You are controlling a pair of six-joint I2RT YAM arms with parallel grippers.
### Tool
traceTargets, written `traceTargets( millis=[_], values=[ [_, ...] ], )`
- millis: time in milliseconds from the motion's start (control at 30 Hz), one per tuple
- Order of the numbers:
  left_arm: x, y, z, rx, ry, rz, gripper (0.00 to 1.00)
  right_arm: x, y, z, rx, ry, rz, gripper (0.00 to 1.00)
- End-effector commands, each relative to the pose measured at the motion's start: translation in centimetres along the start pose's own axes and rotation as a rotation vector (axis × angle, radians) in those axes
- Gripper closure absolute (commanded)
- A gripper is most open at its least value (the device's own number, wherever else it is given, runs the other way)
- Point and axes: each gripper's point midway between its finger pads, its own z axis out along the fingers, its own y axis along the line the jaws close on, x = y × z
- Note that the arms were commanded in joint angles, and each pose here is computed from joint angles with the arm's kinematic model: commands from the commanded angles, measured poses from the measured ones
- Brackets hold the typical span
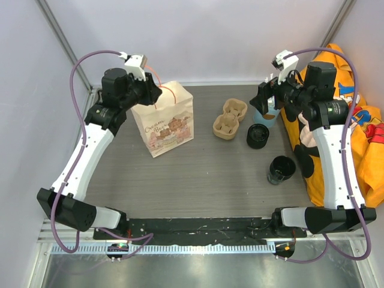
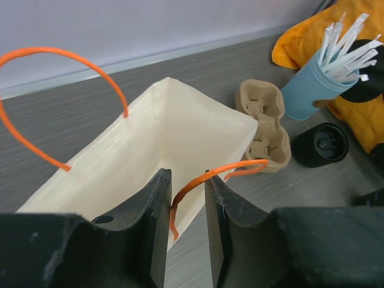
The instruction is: Pack the takeout coffee
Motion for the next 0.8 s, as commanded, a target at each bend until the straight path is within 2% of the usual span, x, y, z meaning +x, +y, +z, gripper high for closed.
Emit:
traceTargets(
  millis=[0,167,267,367,400,467,533,600,767],
  values=[
    [-1.2,-2.5,-0.3,0.104,-0.018,-0.058,0.67,-2.3,0.3,-0.5,-0.006,-0.073,-0.027,0.01],
    [-1.1,-2.8,0.1,0.121,-0.014,-0.064,0.66,-2.0,0.3,-0.4,-0.006,-0.068,-0.023,0.01],
    [-1.1,-3.3,0.0,0.153,-0.011,-0.045,0.59,-1.6,0.4,-0.2,-0.015,-0.062,-0.016,0.01],
    [-0.9,-4.2,-0.9,0.212,0.008,0.018,0.44,-1.1,0.5,0.1,-0.017,-0.052,-0.015,0.01],
    [-1.3,-4.7,-1.3,0.237,0.002,0.043,0.33,-1.2,0.5,0.1,-0.017,-0.052,-0.017,0.01],
    [-1.9,-5.8,-2.4,0.295,-0.006,0.074,0.27,-1.0,0.4,0.3,-0.012,-0.044,-0.026,0.01],
    [-2.4,-6.6,-3.3,0.337,-0.013,0.092,0.10,-0.9,0.2,0.7,-0.013,-0.035,-0.024,0.01],
    [-3.3,-7.0,-4.3,0.353,-0.030,0.120,0.00,-1.0,0.2,1.0,-0.017,-0.031,-0.030,0.01],
    [-5.4,-6.8,-6.2,0.333,-0.072,0.197,0.00,0.1,-0.1,2.8,-0.037,0.011,-0.029,0.01]
  ],
)
